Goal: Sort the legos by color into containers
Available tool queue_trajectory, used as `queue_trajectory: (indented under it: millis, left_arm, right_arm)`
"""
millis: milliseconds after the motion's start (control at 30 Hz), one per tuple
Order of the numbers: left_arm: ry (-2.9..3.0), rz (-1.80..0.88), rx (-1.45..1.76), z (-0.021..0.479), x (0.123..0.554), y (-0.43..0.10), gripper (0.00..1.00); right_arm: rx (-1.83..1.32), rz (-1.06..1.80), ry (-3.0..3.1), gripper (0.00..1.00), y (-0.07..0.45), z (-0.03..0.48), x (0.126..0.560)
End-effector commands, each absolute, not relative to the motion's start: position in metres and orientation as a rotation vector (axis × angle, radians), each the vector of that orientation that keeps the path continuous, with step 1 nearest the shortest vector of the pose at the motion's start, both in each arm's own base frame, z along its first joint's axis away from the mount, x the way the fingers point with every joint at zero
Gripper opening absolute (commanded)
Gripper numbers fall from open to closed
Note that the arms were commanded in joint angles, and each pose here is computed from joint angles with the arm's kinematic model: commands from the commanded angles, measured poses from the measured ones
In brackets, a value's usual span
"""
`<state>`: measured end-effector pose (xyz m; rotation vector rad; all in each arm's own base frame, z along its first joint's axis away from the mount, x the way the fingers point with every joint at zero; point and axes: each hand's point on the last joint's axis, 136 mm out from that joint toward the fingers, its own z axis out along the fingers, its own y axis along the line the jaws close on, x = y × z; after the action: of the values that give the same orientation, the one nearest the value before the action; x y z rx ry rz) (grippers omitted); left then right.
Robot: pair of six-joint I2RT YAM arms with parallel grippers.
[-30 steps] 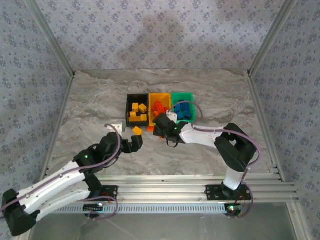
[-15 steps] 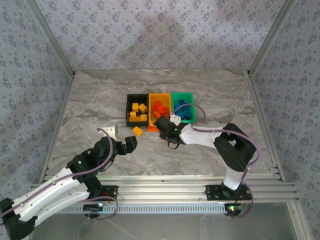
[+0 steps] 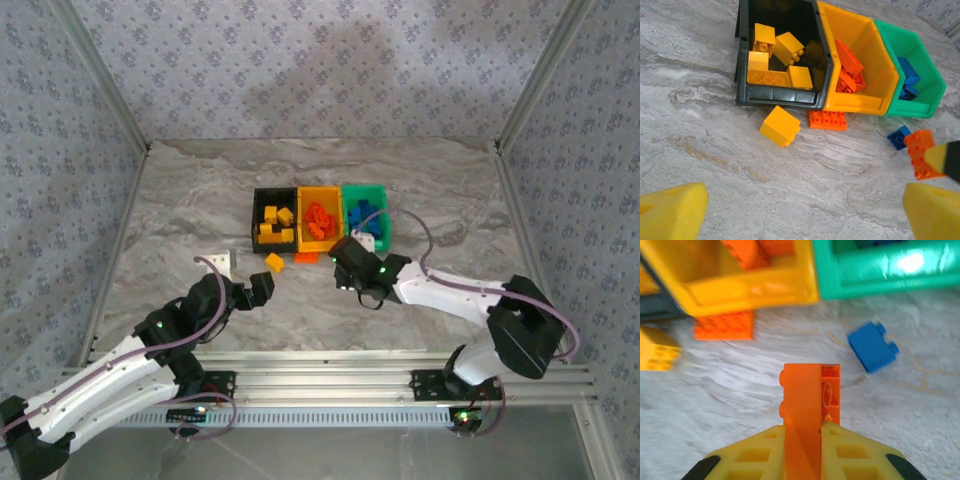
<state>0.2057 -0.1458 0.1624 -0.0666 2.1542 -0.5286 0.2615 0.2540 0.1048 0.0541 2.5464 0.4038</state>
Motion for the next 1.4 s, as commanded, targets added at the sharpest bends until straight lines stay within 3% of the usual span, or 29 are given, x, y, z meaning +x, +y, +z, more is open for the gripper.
queue_trajectory:
  millis: [0,167,433,500,567,633,733,933,1367]
  left_arm:
    - [2.174,-0.504,-0.07,0.153,0.206,-0.144,1.0]
    - [2.209,-0.471,-0.077,0.142,0.206,-0.143,1.0]
    - [2.24,-0.394,-0.06,0.13,0.212,-0.141,1.0]
    - [2.255,-0.367,-0.049,0.128,0.217,-0.142,1.0]
    - [2.268,-0.366,-0.032,0.127,0.223,-0.147,1.0]
    - [2.285,-0.36,-0.025,0.125,0.231,-0.151,1.0]
    - [2.317,-0.347,-0.034,0.118,0.246,-0.156,1.0]
    - [2.377,-0.26,0.073,0.097,0.279,-0.182,0.99]
    - [2.441,-0.031,0.14,0.049,0.311,-0.19,0.83]
  right_arm:
    - [-0.088,0.479,2.498,0.2,0.27,0.139,0.286]
    - [-0.127,0.503,2.478,0.22,0.296,0.15,0.348]
    - [-0.099,0.42,2.497,0.23,0.31,0.127,0.433]
    - [-0.066,0.428,2.497,0.31,0.31,0.124,0.445]
    - [-0.054,0.447,2.464,0.48,0.311,0.132,0.453]
    - [-0.065,0.474,2.429,0.66,0.314,0.146,0.453]
    - [-0.09,0.501,2.378,0.75,0.315,0.17,0.444]
    - [-0.085,0.562,2.325,0.8,0.301,0.187,0.409]
    - [-0.04,0.581,2.267,0.82,0.262,0.199,0.37]
